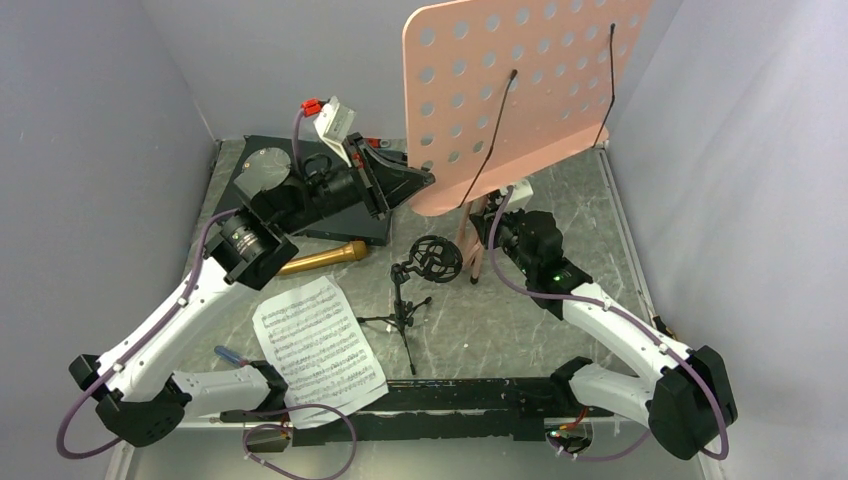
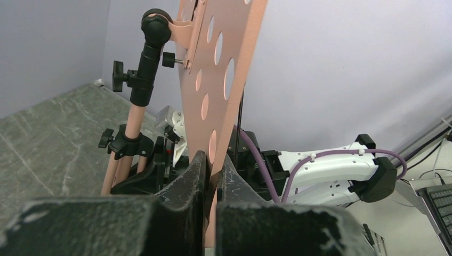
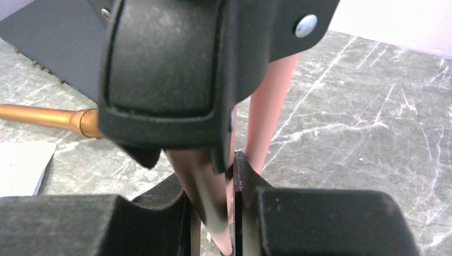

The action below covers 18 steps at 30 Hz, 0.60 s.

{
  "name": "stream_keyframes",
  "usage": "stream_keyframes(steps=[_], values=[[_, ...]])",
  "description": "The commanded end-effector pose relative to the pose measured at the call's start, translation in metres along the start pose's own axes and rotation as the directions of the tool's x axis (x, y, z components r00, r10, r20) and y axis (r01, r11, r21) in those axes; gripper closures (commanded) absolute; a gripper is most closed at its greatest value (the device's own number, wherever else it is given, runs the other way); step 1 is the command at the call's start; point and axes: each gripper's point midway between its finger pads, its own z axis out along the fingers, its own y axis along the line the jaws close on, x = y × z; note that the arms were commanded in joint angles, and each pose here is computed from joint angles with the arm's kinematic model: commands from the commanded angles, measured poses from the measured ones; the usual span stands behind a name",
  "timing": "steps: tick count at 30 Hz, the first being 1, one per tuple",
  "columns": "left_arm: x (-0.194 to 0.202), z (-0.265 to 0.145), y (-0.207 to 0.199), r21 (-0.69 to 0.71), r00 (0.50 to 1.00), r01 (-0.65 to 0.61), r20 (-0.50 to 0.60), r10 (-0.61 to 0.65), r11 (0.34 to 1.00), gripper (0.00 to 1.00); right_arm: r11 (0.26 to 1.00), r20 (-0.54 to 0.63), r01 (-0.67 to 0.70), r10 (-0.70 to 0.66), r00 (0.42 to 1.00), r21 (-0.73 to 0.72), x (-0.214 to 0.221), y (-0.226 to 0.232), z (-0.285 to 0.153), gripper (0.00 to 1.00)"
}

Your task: Set up the instrument practice props

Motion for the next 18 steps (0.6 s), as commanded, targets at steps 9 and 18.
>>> stream_keyframes(steps=[9,18], values=[[-0.019,-0.028,-0.018,-0.021,0.997,0.045,0.06,-0.044,0.999,0.45,0.999,-0.004,-0.01,0.01,1.0,0.052,-0.003,-0.011,-0.002,1.0],[-0.013,-0.051,-0.01,-0.107,0.999,0.003,0.033,0.001,0.994,0.15,0.999,-0.048,-0.003,0.005,0.999,0.054,0.008,-0.012,-0.008,1.0]])
